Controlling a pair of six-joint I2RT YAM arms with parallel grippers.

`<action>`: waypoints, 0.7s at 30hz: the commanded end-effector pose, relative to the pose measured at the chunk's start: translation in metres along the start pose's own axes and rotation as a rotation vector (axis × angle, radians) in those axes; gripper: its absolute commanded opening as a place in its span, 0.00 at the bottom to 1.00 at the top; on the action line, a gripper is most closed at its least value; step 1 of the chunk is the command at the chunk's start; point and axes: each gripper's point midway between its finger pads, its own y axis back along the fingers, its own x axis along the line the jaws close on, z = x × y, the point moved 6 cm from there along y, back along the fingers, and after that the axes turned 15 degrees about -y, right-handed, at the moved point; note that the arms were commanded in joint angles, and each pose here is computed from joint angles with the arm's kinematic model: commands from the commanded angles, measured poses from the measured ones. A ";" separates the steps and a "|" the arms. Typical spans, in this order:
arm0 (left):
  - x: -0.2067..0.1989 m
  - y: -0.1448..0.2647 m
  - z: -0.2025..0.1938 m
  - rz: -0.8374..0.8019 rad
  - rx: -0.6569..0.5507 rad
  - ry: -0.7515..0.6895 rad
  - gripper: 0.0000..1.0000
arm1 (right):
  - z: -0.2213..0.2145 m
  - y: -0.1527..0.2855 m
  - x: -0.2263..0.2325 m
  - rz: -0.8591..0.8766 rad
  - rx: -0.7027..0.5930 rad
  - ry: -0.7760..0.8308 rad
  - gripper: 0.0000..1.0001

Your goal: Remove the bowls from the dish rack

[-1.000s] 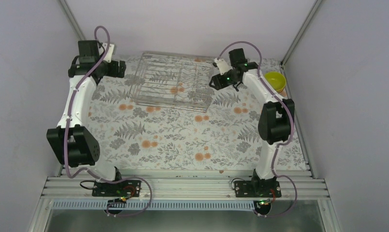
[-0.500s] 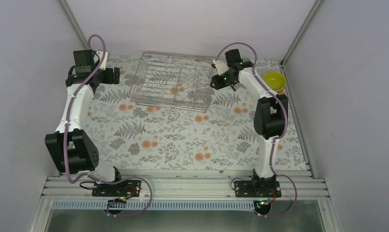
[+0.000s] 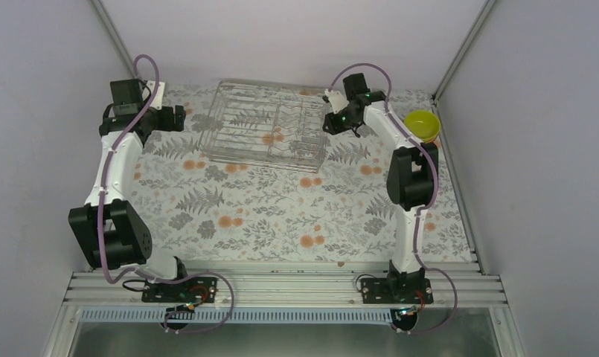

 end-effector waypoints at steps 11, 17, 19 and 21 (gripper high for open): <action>-0.001 0.009 0.005 -0.030 -0.042 0.013 1.00 | -0.042 -0.003 -0.001 -0.070 0.157 0.049 0.04; 0.000 0.008 0.007 -0.043 -0.034 0.018 1.00 | -0.089 0.011 -0.001 -0.078 0.243 0.022 0.04; -0.001 0.008 0.007 -0.046 -0.033 0.019 1.00 | -0.103 0.021 -0.001 -0.088 0.250 0.034 0.04; -0.001 0.009 0.006 -0.046 -0.035 0.017 1.00 | -0.117 0.029 -0.003 -0.103 0.253 0.051 0.04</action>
